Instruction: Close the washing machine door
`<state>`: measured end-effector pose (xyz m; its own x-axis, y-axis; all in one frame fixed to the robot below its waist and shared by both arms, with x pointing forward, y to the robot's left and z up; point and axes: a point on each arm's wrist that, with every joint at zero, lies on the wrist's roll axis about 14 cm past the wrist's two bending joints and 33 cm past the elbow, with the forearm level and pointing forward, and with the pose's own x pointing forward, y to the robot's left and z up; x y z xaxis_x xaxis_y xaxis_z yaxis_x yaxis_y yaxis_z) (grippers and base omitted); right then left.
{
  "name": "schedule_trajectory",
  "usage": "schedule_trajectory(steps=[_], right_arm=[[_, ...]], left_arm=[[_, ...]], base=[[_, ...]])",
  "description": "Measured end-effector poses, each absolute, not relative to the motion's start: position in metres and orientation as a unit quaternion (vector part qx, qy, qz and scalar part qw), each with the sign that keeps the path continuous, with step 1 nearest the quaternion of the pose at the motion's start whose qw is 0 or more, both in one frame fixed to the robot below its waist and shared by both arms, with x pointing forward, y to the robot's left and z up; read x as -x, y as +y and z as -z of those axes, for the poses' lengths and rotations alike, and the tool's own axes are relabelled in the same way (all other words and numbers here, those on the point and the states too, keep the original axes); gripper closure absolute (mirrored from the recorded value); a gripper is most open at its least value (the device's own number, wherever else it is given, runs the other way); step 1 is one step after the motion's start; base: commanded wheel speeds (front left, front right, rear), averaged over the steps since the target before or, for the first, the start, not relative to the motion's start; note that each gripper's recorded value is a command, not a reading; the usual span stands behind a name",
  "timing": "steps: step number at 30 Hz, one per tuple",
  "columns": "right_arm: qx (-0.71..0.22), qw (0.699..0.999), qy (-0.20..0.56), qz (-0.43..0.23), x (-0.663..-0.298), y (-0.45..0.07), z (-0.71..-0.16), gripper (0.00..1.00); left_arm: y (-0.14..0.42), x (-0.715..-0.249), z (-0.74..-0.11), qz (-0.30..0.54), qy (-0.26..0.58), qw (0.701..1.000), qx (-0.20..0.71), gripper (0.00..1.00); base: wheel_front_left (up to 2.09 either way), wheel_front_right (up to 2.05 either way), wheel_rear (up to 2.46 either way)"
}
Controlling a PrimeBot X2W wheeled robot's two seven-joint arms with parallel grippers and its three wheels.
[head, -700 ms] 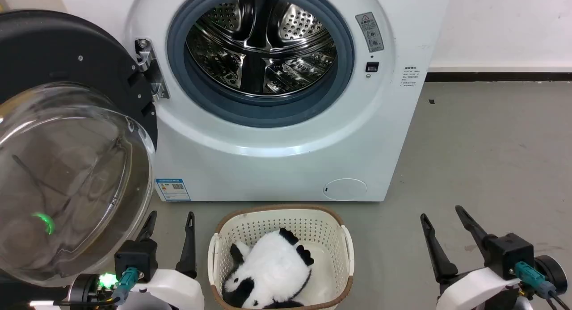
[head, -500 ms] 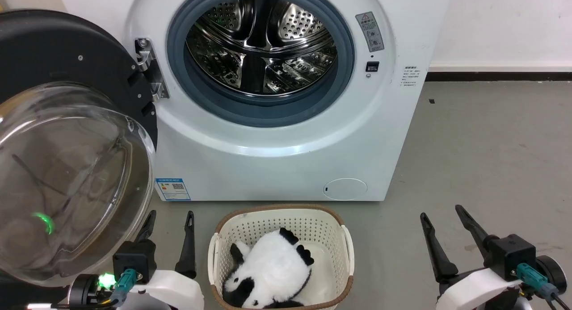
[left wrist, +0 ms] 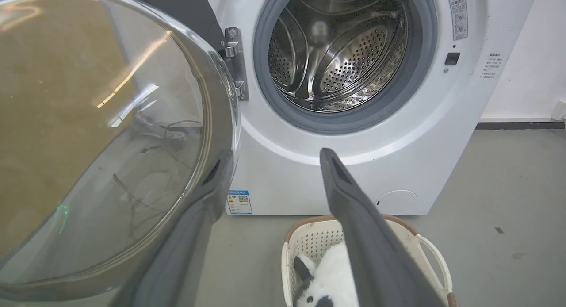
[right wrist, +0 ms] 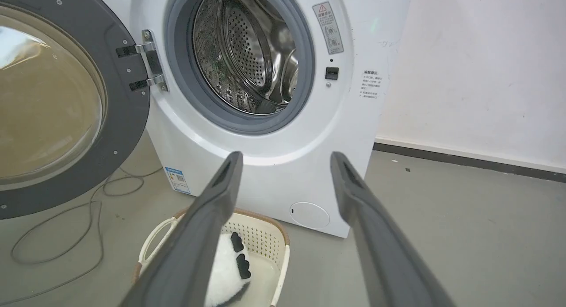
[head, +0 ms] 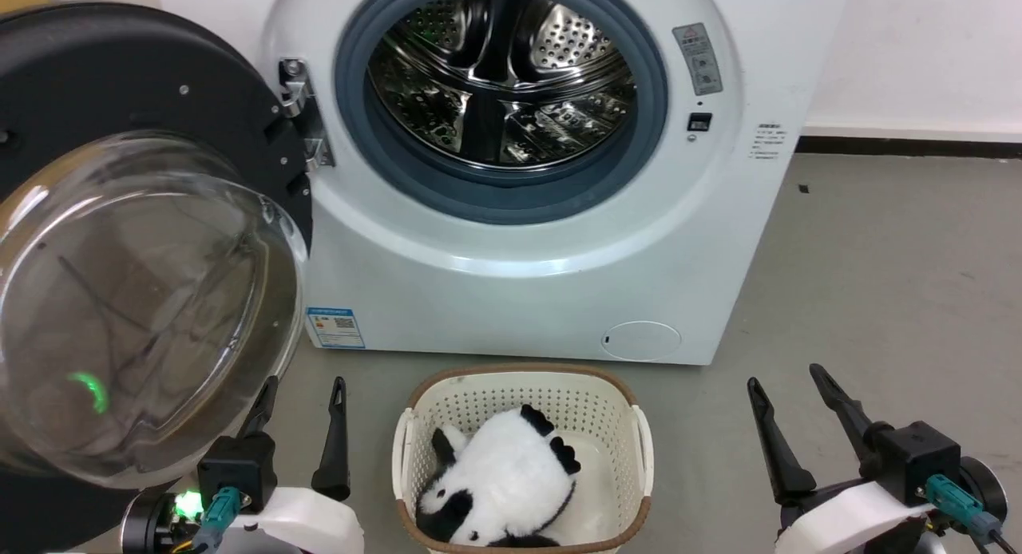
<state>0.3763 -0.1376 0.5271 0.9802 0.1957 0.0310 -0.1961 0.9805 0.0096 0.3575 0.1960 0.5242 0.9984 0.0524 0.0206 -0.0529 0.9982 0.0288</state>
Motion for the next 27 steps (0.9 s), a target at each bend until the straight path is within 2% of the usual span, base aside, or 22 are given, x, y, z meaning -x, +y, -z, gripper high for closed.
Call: schedule_trajectory(steps=[27], right_arm=[[-0.039, 0.98, -0.034, -0.19, -0.388, -0.074, -0.533, 0.0]], left_arm=[[0.243, -0.318, -0.528, -0.103, -0.03, 0.994, -0.012, 0.0]], base=[[0.0, 0.0, 0.0]])
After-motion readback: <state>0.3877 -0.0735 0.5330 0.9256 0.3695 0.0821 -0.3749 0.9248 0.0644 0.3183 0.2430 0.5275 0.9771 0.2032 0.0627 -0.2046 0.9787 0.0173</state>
